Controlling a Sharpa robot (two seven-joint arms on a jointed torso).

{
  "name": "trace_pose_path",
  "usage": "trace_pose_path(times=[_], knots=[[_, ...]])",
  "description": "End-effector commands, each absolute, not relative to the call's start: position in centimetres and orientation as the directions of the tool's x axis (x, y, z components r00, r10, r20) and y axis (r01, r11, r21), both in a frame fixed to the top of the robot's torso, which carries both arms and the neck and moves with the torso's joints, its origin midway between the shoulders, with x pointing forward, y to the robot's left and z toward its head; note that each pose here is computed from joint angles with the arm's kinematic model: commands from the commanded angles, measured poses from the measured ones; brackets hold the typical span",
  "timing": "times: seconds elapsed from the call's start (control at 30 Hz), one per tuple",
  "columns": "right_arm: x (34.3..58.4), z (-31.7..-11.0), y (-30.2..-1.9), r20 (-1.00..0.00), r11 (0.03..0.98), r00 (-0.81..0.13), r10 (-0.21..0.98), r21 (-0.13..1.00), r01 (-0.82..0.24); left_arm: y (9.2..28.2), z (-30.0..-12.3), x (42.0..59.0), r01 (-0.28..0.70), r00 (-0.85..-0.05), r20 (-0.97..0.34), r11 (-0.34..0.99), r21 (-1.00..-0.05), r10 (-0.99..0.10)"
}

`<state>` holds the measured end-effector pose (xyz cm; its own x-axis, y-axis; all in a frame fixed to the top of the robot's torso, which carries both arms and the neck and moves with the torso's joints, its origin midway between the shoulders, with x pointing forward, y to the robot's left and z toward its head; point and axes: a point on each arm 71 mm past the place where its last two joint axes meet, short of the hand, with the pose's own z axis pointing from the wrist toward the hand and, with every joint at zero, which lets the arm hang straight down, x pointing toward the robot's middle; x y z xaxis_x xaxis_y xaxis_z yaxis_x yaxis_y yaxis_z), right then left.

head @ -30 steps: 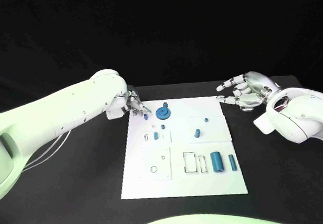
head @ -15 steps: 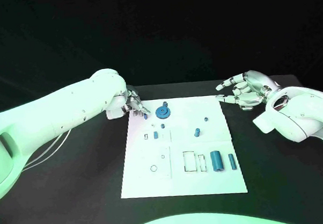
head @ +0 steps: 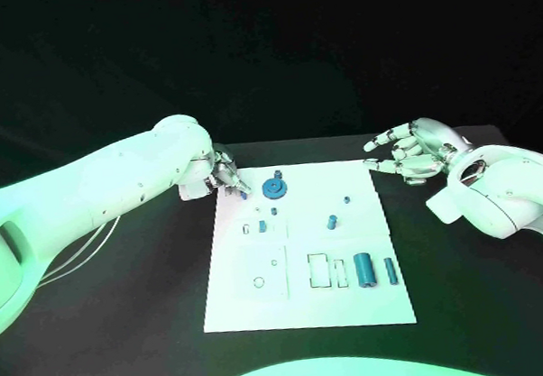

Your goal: Assemble the parts on the task board

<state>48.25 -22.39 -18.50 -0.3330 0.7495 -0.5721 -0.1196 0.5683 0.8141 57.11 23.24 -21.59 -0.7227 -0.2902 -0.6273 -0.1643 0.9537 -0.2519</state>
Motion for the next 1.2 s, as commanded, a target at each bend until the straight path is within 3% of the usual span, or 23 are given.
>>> trace_pose_path(times=[0.03,0.47,0.7,0.97,1.2], knots=[[48.2,-18.4,-22.3,-0.578,0.569,-0.337,0.743,0.811,-0.136,23.0,-21.6,57.1,-0.161,-0.728,-0.613,0.946,-0.281,-0.306],[48.2,-18.4,-22.3,-0.578,0.569,-0.338,0.743,0.811,-0.136,23.4,-22.0,57.2,-0.179,-0.724,-0.607,0.939,-0.292,-0.327],[48.2,-18.4,-22.4,-0.578,0.569,-0.338,0.743,0.811,-0.135,24.1,-21.9,56.7,-0.203,-0.715,-0.587,0.916,-0.345,-0.380],[48.2,-18.4,-22.6,-0.579,0.571,-0.334,0.744,0.810,-0.132,24.9,-21.1,54.9,-0.213,-0.700,-0.555,0.874,-0.437,-0.449],[48.1,-18.4,-22.8,-0.580,0.573,-0.331,0.744,0.809,-0.130,24.8,-20.3,53.2,-0.176,-0.684,-0.577,0.869,-0.463,-0.447]])
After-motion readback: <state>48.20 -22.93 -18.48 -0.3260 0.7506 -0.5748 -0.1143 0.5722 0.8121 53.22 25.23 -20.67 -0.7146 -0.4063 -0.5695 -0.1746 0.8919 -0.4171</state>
